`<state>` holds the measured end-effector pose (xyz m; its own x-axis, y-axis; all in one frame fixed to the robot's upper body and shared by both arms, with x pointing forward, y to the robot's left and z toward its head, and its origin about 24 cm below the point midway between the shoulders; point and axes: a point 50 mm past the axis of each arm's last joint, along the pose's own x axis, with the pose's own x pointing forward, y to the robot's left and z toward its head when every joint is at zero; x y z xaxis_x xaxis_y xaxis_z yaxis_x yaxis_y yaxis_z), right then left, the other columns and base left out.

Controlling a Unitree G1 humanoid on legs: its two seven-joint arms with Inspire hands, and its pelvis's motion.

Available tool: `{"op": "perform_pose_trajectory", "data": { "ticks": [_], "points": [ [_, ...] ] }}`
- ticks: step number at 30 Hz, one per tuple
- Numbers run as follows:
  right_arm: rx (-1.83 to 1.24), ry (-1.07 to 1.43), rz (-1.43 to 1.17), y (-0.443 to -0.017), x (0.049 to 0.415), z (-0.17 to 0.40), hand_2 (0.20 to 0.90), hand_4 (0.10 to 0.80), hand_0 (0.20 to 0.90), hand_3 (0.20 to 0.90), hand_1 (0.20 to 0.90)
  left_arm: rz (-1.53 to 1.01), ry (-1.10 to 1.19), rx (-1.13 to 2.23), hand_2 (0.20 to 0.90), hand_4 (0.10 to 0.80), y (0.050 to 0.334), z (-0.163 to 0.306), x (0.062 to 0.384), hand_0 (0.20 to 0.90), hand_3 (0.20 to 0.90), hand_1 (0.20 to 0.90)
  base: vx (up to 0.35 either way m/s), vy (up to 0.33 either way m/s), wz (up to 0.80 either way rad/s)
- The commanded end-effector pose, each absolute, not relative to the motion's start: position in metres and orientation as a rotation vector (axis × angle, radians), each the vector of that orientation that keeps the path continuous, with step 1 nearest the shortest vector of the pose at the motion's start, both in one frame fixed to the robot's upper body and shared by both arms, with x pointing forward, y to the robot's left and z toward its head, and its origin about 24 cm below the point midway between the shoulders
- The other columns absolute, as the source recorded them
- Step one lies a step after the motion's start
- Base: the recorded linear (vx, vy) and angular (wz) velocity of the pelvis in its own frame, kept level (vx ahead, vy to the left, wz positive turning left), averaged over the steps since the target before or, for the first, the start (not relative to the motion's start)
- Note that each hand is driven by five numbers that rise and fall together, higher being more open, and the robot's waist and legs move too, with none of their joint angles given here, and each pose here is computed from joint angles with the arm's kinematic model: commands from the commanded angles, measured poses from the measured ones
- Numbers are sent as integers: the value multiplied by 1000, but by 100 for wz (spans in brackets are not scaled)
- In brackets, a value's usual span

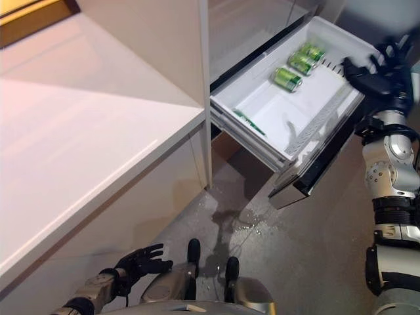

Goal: Put drinks into fridge and close the fridge

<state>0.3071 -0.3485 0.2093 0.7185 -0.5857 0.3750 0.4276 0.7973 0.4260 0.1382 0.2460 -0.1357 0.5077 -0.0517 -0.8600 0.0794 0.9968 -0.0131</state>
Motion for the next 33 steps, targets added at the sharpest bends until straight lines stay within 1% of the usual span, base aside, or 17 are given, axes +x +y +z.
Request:
{"op": "perform_pose_trajectory", "data": {
  "ticks": [1, 5, 6, 8, 14, 17, 22, 29, 33],
  "points": [
    [271, -682, -594, -345, 291, 221, 900, 800, 900, 900, 900, -135, 1146, 12, 900, 800, 225, -152, 107, 900, 900, 900, 58, -27, -11],
    [319, -586, -565, -327, 298, 187, 900, 800, 900, 900, 900, -143, 1145, 15, 900, 800, 220, -153, 106, 900, 900, 900, 43, -49, -10],
    [320, -586, -565, -327, 298, 187, 900, 800, 900, 900, 900, -143, 1145, 15, 900, 800, 220, -153, 106, 900, 900, 900, -28, -67, -10],
    [342, -575, -540, -318, 305, 184, 900, 800, 900, 900, 900, -153, 1093, -7, 900, 800, 214, -149, 121, 900, 900, 900, -88, -56, 1],
    [460, -640, -496, -308, 325, 210, 900, 800, 900, 900, 900, -110, 971, -76, 900, 800, 204, -138, 149, 900, 900, 900, -142, -9, 14],
    [505, -669, -483, -302, 333, 224, 900, 800, 900, 900, 900, -82, 932, -81, 900, 800, 205, -135, 157, 900, 900, 900, -137, 15, 9],
    [485, -708, -437, -296, 342, 244, 900, 800, 900, 900, 900, -14, 887, -145, 900, 800, 206, -129, 165, 900, 900, 900, -63, 52, 13],
    [373, -702, -79, -257, 357, 265, 900, 800, 900, 900, 900, 48, 917, -165, 900, 800, 219, -131, 156, 900, 900, 900, -14, 50, 4],
    [347, -679, 54, -237, 365, 278, 900, 800, 900, 900, 900, 27, 892, -181, 900, 800, 217, -129, 158, 900, 900, 900, -76, 38, 1]
  ]
}}
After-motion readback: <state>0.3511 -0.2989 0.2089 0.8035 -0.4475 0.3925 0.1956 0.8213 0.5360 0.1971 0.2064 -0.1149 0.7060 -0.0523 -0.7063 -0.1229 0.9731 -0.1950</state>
